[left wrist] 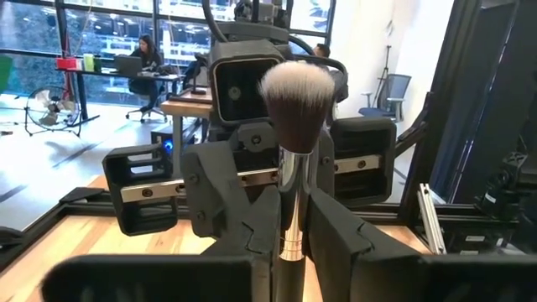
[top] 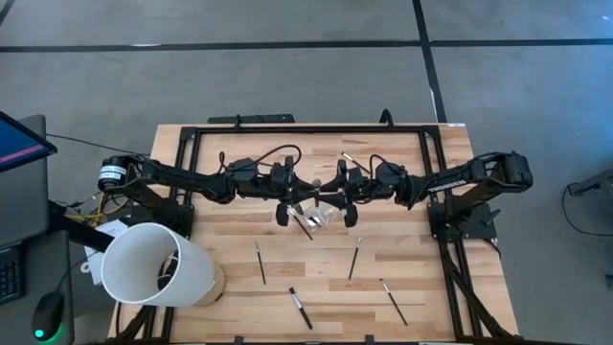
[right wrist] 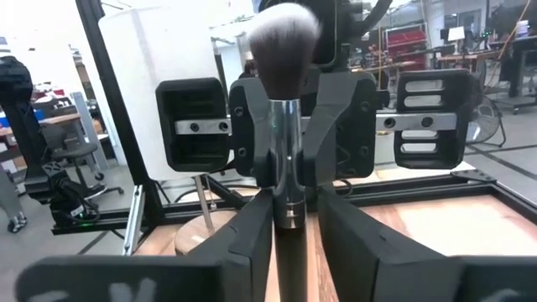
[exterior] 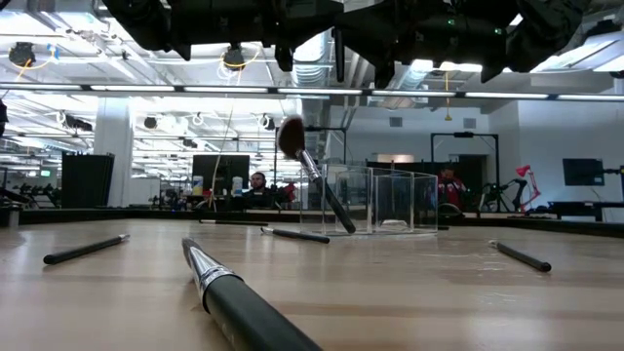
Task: Put items in baskets/containers
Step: Put the top black blush brush into the transparent organizer
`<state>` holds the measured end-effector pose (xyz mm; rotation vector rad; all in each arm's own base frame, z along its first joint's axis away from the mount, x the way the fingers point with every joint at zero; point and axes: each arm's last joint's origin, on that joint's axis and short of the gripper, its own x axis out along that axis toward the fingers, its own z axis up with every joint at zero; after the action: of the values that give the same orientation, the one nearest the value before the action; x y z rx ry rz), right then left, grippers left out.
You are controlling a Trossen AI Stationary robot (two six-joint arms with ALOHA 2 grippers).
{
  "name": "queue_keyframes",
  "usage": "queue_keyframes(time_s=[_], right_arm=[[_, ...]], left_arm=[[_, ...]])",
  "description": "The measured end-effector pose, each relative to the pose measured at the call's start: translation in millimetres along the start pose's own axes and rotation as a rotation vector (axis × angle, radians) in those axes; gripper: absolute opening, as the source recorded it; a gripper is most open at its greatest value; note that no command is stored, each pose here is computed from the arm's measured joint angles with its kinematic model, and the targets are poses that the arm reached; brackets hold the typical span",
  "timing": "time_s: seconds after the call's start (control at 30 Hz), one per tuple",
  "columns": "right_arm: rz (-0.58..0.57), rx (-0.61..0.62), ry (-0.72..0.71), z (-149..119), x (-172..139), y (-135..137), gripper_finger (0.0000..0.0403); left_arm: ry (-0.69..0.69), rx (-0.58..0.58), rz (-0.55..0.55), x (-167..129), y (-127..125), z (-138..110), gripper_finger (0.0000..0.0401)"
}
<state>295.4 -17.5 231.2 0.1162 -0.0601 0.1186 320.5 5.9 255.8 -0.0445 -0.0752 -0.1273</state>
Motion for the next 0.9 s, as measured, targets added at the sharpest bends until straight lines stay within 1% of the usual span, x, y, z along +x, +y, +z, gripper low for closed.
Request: queue_keyframes(time_s=[0.17, 0.3, 0.57, 0.7, 0.83, 0.9], right_arm=[[0.002, -0.015, 0.001, -0.1, 0.0, 0.1, 0.0031], [0.0, -0.027, 0.005, -0.5, 0.0, -0.1, 0.003], [-0.019, -0.035, 0.015, -1.7, -0.1, -0.8, 0.003], [-0.091, -0.05, 0.052, -5.5, -0.2, -3.2, 0.003], [-0.158, -0.07, 0.101, -10.3, -0.7, -4.5, 0.003], [-0.206, -0.067, 0.136, -14.4, -1.6, -5.6, 0.0033]], left_arm=[[0.0, -0.018, 0.0, 0.0, 0.0, 0.0, 0.0066], [0.012, -0.036, 0.0, 0.0, 0.0, -1.2, 0.0077], [0.022, -0.039, 0.002, -0.5, 0.0, -1.3, 0.0076], [0.063, -0.074, 0.02, -5.5, 1.4, 1.9, 0.009], [0.114, -0.077, 0.072, -16.0, 0.7, 10.8, 0.0121], [0.13, -0.078, 0.078, -21.2, -0.5, 15.6, 0.0139]])
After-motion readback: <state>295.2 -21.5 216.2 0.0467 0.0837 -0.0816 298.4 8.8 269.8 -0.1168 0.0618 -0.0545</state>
